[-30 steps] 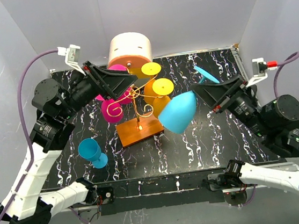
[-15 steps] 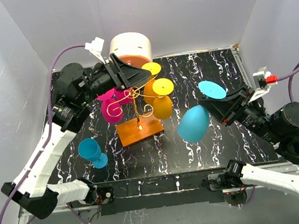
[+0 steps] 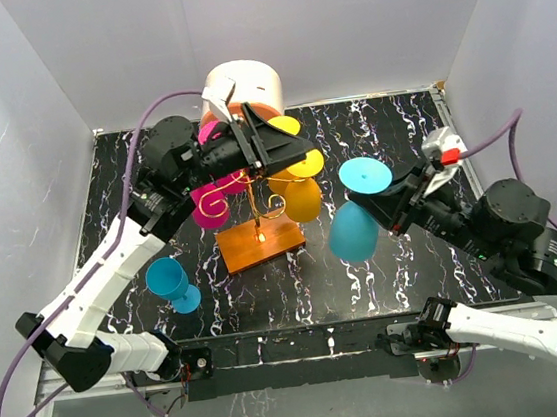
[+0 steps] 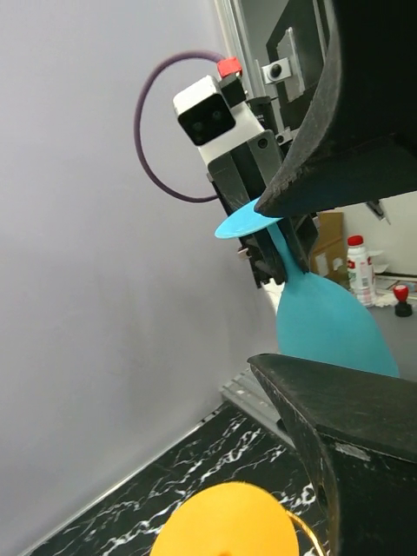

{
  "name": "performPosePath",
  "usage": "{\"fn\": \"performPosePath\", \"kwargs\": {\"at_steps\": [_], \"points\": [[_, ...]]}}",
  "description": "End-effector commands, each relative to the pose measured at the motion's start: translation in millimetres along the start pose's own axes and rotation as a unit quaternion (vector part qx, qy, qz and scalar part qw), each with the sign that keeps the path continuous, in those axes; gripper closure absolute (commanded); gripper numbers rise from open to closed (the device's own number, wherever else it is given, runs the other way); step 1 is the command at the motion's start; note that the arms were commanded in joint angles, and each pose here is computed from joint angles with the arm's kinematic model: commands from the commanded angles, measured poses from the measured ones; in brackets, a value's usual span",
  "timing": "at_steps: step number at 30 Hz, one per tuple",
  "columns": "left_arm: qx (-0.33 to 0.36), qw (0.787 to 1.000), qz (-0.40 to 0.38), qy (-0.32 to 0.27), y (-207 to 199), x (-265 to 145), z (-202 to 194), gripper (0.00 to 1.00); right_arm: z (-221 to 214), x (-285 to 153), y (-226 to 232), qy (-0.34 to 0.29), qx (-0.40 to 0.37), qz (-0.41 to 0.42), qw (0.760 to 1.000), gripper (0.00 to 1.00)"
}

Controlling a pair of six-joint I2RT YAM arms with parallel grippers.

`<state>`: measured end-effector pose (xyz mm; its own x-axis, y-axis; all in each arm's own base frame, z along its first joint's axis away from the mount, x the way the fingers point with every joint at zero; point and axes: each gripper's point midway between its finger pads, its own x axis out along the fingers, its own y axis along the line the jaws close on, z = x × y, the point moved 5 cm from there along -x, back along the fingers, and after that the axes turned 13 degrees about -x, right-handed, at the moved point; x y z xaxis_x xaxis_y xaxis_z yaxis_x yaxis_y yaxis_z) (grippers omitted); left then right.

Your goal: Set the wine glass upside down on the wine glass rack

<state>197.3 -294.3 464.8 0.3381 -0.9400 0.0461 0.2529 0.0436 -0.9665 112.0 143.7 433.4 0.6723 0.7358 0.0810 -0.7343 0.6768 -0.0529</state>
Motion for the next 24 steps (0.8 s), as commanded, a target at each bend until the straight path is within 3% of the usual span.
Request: {"fn": "performPosePath", "kwargs": {"at_steps": [1, 11, 17, 24], "points": [[-0.017, 1.0, -0.007, 0.01, -10.9, 4.8, -12.5, 0.38, 14.3, 10.5, 2.5, -0.034, -0.041, 0.019, 0.998, 1.0], [-0.061, 0.997, -0.021, 0.04, -30.7, -10.9, -25.0, 0.36, 18.3, 29.9, 4.4, -0.044, -0.095, 0.032, 0.994, 1.0], [-0.082, 0.995, -0.001, 0.054, -26.3, -17.1, -31.3, 0.48, 16.9, 44.0, 4.8, -0.038, -0.116, 0.033, 0.992, 1.0], [-0.107, 0.992, 0.013, 0.065, -23.7, -27.9, -39.4, 0.54, 20.8, 56.9, 8.7, -0.043, -0.125, 0.045, 0.99, 1.0]]}}
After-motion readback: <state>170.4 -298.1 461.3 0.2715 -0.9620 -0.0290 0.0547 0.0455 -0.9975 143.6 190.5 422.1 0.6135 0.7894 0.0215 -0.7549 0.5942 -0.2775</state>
